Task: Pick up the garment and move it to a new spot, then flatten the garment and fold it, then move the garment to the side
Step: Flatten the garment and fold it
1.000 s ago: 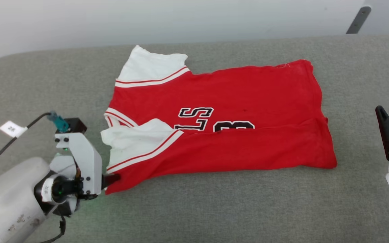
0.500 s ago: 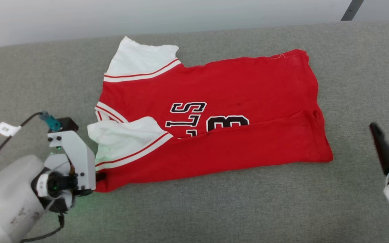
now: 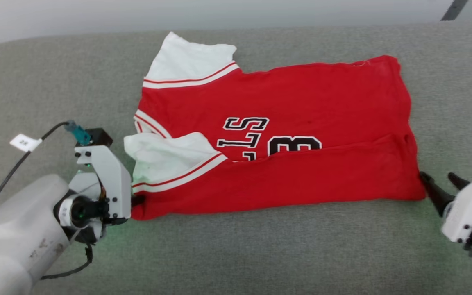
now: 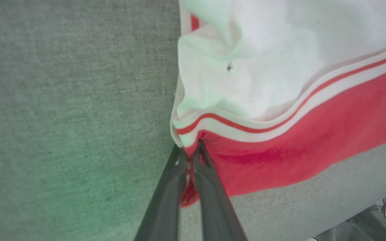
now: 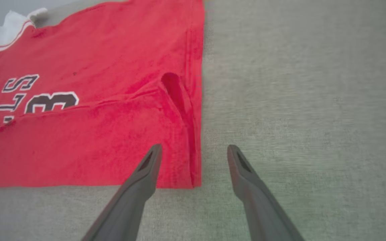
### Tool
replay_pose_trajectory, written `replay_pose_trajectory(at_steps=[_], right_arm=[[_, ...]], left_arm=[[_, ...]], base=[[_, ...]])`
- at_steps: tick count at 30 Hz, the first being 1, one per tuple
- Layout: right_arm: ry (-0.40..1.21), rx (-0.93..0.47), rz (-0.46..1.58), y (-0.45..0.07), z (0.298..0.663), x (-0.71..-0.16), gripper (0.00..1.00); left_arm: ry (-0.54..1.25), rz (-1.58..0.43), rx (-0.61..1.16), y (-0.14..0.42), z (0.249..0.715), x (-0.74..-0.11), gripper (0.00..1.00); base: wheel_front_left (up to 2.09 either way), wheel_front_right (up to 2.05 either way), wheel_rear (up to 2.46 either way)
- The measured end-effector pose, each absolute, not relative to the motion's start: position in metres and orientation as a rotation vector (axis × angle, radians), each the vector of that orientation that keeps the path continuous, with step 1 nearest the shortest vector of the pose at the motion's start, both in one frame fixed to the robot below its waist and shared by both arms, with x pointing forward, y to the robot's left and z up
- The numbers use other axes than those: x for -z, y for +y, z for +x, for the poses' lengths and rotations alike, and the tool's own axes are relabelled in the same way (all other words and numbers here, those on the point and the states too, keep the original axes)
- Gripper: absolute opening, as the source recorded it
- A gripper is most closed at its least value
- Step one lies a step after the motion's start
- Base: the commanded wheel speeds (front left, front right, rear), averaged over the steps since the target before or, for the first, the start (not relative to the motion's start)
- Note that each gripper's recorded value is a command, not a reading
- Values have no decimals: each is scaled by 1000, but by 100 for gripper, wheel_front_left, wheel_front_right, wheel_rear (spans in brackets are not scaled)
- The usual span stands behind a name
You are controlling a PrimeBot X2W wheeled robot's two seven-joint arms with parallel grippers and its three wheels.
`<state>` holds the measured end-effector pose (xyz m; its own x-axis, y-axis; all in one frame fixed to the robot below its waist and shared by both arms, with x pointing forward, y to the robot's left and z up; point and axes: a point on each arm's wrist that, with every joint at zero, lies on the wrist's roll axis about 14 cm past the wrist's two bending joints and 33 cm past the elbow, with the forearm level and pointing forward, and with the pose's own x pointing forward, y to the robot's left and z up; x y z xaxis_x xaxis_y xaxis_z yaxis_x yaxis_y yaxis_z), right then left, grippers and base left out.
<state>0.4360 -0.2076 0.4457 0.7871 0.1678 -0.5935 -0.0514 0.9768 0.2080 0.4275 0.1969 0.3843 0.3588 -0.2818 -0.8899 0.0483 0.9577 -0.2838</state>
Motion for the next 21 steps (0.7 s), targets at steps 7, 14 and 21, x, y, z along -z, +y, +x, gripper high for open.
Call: replay_pose_trajectory(at_steps=[7,14,21], right_arm=[[805,-146,169,-194,446,-399,100],[877,-169,136,-189,459,-377,0],[872,-175,137,-190,465,-378,0]], left_arm=[[1173,-238,226,196,431,-383,0],[1168,-258,222,199,431,-379,0],[1148,-271,215,203,432,-383,0]], base=[[0,0,0],[0,0,0],[0,0,0]])
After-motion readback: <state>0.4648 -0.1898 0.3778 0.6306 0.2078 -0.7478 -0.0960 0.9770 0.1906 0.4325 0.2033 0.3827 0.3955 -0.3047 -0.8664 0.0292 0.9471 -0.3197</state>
